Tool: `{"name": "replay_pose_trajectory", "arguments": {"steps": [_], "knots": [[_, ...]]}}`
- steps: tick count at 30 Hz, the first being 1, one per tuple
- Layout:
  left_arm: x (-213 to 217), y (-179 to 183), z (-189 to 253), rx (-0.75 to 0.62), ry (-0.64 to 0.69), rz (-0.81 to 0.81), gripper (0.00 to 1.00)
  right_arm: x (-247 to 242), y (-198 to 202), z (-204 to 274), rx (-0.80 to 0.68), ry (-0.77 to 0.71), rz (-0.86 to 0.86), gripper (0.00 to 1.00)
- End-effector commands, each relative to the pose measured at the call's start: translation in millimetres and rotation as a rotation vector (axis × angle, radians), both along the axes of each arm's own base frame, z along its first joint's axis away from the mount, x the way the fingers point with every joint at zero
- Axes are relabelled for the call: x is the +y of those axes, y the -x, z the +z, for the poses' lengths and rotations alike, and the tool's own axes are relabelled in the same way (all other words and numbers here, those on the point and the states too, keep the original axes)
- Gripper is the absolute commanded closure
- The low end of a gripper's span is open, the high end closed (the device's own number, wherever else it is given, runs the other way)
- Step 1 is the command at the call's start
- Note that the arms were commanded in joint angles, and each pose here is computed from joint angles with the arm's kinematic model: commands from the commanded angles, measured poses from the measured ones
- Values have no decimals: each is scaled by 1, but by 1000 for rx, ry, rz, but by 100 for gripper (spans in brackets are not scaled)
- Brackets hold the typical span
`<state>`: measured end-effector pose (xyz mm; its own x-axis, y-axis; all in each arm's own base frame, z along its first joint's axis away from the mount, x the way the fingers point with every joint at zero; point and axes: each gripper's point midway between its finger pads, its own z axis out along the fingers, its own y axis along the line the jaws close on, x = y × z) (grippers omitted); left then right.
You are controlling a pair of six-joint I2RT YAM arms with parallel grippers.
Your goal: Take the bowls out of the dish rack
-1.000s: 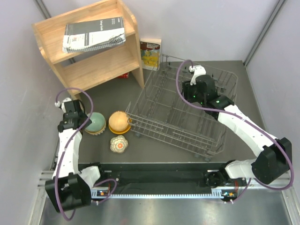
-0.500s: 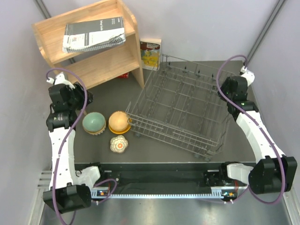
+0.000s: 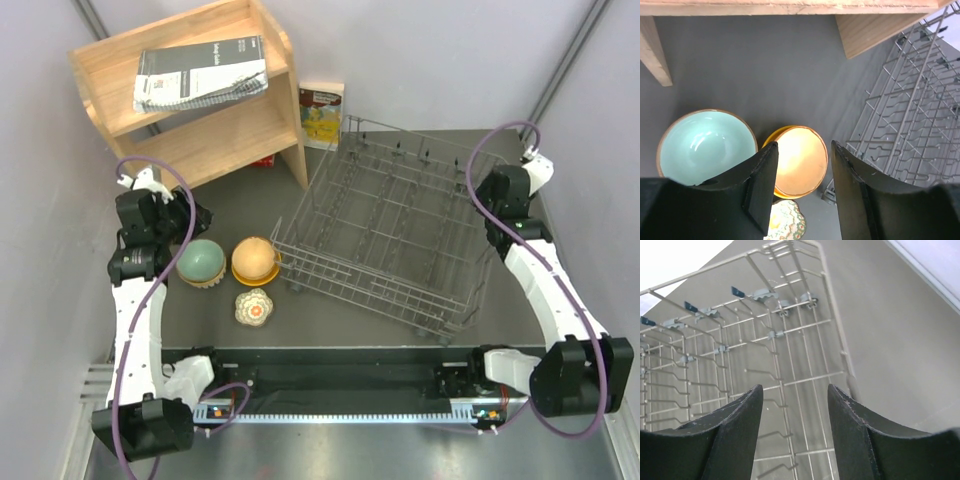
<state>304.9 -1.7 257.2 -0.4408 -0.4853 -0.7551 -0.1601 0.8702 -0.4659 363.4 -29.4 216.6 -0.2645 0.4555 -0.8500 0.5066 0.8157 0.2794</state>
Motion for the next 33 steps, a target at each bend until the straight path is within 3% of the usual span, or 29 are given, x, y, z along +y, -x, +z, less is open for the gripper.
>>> {"name": "replay_pose_trajectory", "arguments": {"steps": [1,6,10,14,23,28,33], "knots": [[-8,-7,17,-86,-1,-56,49,2,-23,12,-37,7,57,45],[-19,-6,22,-114,7,-106,49,63,-44,53,-199,-133,373,44],[-25,-7,37,-169,8,-137,49,120,-31,100,-335,-196,648,43],[-31,-5,64,-243,7,-174,48,167,1,151,-449,-161,855,43],[-42,7,98,-337,44,-198,43,190,54,176,-529,-123,1021,43],[-43,13,89,-303,20,-223,43,196,67,160,-465,-74,1090,43],[-45,24,79,-287,4,-231,43,198,87,155,-498,-82,1125,43]]}}
